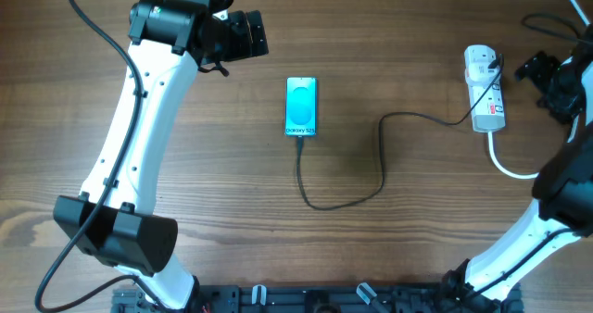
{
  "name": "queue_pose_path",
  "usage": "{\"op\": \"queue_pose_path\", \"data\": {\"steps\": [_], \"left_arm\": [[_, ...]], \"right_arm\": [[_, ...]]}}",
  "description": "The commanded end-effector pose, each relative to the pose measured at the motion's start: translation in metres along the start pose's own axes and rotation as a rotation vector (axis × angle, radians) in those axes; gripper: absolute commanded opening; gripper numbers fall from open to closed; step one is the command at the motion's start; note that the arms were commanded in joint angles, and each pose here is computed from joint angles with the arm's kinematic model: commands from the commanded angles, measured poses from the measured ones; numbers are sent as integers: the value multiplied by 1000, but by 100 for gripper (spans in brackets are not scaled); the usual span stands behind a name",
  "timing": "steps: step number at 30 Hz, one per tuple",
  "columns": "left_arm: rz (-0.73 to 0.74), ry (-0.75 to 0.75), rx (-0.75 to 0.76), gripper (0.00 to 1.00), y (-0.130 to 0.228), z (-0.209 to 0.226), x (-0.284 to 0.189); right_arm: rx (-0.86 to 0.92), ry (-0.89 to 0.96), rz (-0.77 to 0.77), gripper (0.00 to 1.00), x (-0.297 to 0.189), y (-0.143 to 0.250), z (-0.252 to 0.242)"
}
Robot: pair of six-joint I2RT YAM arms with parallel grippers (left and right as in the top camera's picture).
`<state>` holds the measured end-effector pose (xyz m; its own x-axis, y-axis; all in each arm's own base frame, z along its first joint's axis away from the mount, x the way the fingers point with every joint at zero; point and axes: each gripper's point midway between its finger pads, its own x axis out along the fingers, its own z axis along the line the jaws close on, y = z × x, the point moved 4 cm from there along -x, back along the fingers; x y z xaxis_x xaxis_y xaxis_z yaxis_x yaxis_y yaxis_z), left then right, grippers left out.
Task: Plug charger to phone and switch on socket
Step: 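Raise the left gripper away and move the right gripper to the power strip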
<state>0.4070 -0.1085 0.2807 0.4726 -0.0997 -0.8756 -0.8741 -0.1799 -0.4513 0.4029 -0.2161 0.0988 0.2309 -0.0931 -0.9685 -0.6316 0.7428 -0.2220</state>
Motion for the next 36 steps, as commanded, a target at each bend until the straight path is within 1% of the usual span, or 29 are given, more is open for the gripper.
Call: {"op": "queue_pose_path", "data": {"steps": [1, 5, 24, 27, 34, 36], "left_arm": [[5, -19, -8, 100, 1, 2, 4], [5, -19, -8, 100, 1, 2, 4], [5, -19, -7, 100, 1, 2, 4], [5, -19, -8, 100, 1, 2, 4], [5, -19, -8, 100, 1, 2, 4], [5, -19, -8, 100, 1, 2, 4]], "right_arm": [[-31, 12, 50, 100, 22, 10, 2], [-108, -61, 69, 100, 32, 15, 13], [-113, -73, 51, 100, 63, 28, 15], [-75, -77, 37, 100, 63, 25, 16], [-78, -76, 46, 100, 63, 28, 17], [-121, -130, 62, 100, 62, 30, 23]]}}
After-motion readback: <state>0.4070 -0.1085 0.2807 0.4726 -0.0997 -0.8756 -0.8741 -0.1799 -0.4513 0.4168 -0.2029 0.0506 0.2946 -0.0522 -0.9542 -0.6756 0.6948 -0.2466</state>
